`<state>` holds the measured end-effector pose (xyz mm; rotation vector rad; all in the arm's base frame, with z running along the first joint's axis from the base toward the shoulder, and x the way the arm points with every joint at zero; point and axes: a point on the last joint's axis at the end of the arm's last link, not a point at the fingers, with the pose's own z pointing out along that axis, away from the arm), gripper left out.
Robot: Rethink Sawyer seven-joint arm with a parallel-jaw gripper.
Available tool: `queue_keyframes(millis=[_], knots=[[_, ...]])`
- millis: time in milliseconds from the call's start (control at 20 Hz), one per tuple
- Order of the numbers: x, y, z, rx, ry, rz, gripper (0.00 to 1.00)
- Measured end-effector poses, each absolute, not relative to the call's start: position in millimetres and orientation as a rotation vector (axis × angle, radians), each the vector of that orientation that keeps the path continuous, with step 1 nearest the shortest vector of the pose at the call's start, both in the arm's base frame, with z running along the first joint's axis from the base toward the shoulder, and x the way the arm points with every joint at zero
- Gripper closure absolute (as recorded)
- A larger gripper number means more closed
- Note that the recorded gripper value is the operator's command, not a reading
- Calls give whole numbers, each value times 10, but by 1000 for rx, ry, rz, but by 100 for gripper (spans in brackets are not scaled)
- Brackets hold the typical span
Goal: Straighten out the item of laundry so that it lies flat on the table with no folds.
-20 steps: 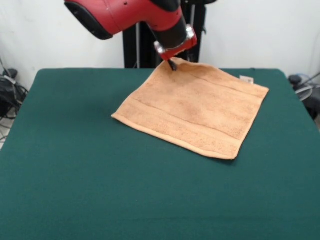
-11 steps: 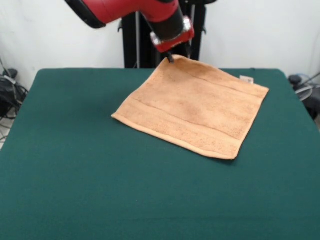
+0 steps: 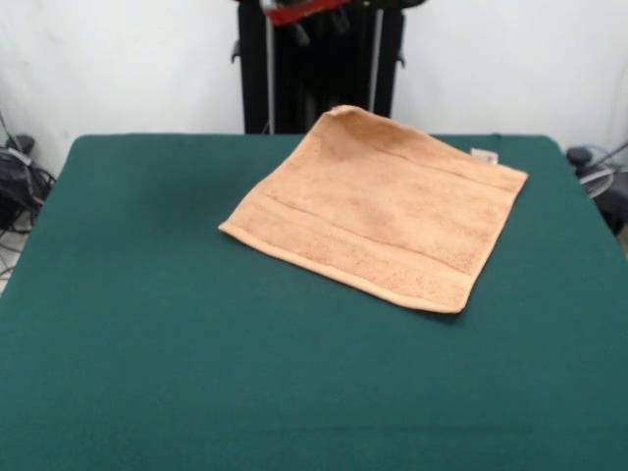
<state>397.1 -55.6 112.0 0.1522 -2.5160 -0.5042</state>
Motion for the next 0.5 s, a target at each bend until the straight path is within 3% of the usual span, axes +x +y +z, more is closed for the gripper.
queue_keyframes(millis=[500], knots=[[4005,-646,1305,142,-2490,-463,0]])
